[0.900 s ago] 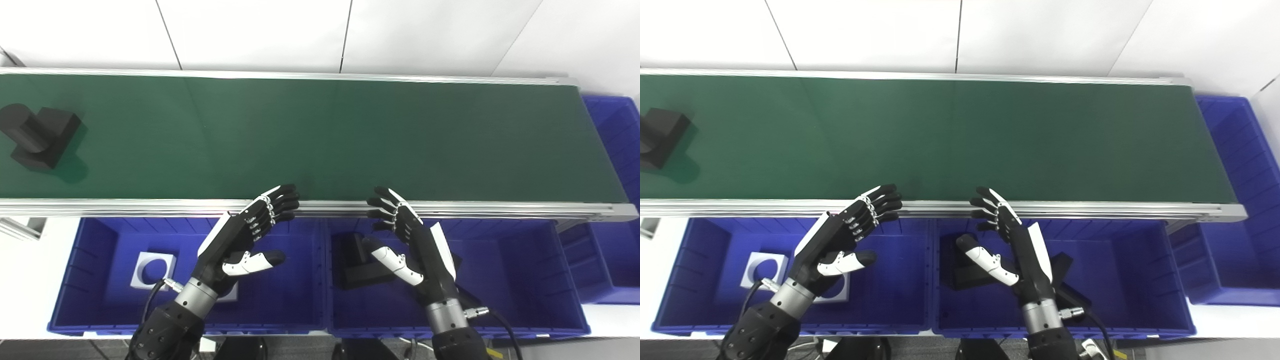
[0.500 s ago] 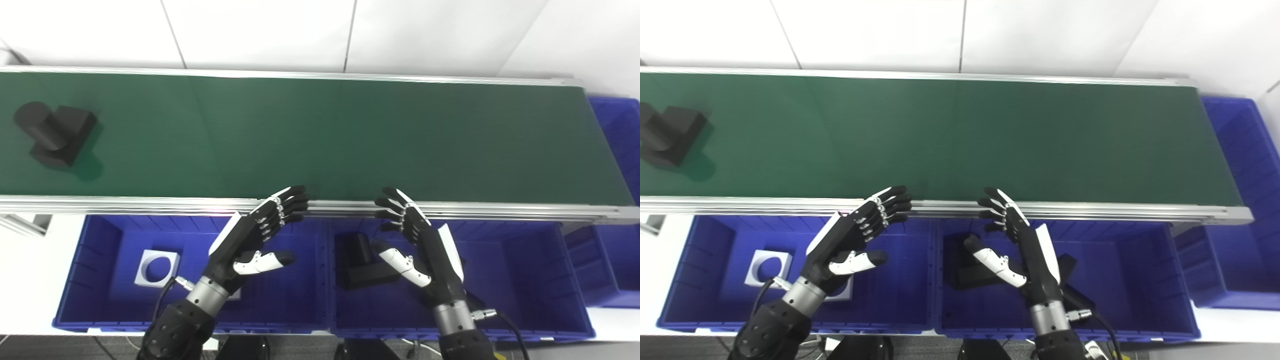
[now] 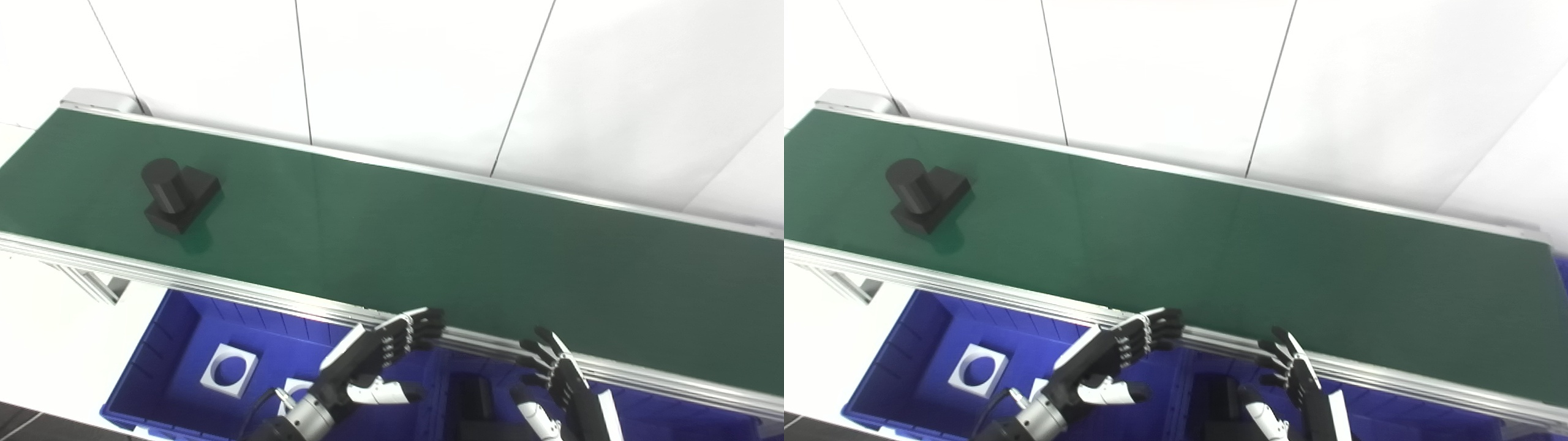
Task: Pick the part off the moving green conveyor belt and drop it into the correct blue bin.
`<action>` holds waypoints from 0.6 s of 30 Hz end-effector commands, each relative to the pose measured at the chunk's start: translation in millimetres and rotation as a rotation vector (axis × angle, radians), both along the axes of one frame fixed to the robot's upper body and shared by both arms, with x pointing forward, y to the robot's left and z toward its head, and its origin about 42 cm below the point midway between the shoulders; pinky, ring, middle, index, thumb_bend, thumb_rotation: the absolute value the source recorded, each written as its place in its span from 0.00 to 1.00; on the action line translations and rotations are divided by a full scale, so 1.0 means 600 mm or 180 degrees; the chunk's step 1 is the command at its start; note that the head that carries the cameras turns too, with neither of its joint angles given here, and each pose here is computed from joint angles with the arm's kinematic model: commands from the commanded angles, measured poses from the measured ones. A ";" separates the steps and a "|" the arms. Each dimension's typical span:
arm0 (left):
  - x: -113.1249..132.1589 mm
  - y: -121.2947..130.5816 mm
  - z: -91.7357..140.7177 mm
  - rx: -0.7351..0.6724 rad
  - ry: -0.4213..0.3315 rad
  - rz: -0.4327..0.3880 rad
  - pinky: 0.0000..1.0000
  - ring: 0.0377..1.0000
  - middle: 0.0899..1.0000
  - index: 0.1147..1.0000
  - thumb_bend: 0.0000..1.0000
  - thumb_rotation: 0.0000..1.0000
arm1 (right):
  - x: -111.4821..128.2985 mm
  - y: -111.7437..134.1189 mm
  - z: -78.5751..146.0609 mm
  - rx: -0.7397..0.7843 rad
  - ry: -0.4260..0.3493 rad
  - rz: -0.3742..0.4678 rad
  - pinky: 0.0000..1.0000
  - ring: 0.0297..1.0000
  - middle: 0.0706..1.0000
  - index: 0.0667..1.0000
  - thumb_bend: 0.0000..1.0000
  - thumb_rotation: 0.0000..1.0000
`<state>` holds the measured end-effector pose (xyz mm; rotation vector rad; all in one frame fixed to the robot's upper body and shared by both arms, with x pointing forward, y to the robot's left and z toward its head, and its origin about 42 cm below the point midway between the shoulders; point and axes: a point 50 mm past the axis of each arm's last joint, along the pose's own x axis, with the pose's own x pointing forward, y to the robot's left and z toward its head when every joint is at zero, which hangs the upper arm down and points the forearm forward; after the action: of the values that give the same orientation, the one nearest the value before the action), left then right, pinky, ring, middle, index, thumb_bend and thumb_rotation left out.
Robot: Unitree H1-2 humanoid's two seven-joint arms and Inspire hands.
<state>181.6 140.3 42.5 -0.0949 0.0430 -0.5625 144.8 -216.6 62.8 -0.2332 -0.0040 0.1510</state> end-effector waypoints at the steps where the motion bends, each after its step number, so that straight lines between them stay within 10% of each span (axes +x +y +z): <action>1: 0.010 -0.007 0.013 -0.0040 -0.0217 0.0029 0.85 0.86 0.85 0.85 0.96 0.50 | 0.005 -0.004 0.011 0.0011 -0.0235 0.0027 0.64 0.73 0.79 0.89 0.53 0.61; 18: 0.021 -0.023 -0.010 0.0006 -0.0220 0.0008 0.81 0.84 0.85 0.84 0.97 0.48 | 0.012 -0.016 -0.002 0.0036 -0.0255 0.0018 0.65 0.74 0.80 0.89 0.50 0.57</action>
<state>187.1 132.4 26.6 -0.0650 0.0506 -0.5638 148.9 -225.1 51.5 -0.2312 0.0020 0.1425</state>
